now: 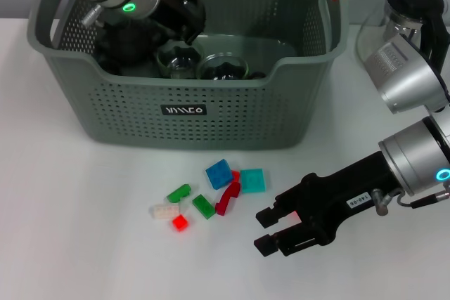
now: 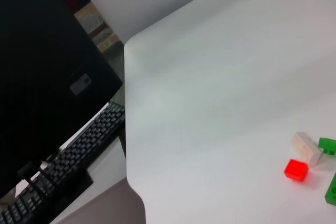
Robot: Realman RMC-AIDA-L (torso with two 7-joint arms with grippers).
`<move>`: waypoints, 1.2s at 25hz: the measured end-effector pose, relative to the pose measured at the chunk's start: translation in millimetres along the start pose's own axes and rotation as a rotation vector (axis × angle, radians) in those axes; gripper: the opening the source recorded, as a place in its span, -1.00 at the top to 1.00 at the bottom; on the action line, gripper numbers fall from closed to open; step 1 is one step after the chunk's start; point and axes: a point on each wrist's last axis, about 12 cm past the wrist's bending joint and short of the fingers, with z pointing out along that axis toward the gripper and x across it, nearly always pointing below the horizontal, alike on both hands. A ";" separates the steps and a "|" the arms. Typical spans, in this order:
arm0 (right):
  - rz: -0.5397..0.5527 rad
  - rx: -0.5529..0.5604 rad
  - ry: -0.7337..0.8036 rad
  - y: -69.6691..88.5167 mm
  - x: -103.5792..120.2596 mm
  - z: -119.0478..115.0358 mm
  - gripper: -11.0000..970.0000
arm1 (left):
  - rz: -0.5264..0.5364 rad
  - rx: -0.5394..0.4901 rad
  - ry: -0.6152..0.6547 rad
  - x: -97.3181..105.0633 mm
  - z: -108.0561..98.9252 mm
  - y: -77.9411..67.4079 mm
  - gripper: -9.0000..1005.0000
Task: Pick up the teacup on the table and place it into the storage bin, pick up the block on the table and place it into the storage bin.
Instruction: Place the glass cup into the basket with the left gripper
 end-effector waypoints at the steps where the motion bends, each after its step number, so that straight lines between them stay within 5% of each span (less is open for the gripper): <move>1: 0.000 0.000 0.000 0.0 0.0 0.0 -0.15 | 0.002 -0.003 -0.001 -0.1 0.2 -0.6 0.83; 12: 0.001 0.003 0.010 -0.4 0.7 0.2 -0.15 | 0.008 -0.001 -0.001 -0.3 0.0 -2.1 0.69; 20: 0.000 0.002 0.012 -0.3 0.6 0.5 -0.15 | 0.007 -0.002 -0.001 0.4 -2.6 -0.9 0.07; 28: -0.001 0.005 0.011 -0.7 0.4 -0.7 -0.15 | -0.007 -0.032 -0.037 -2.3 -36.8 11.4 -0.57; 30: -0.002 0.005 0.012 -0.8 0.0 -0.8 -0.15 | -0.014 -0.034 -0.040 -1.8 -44.5 13.1 -0.59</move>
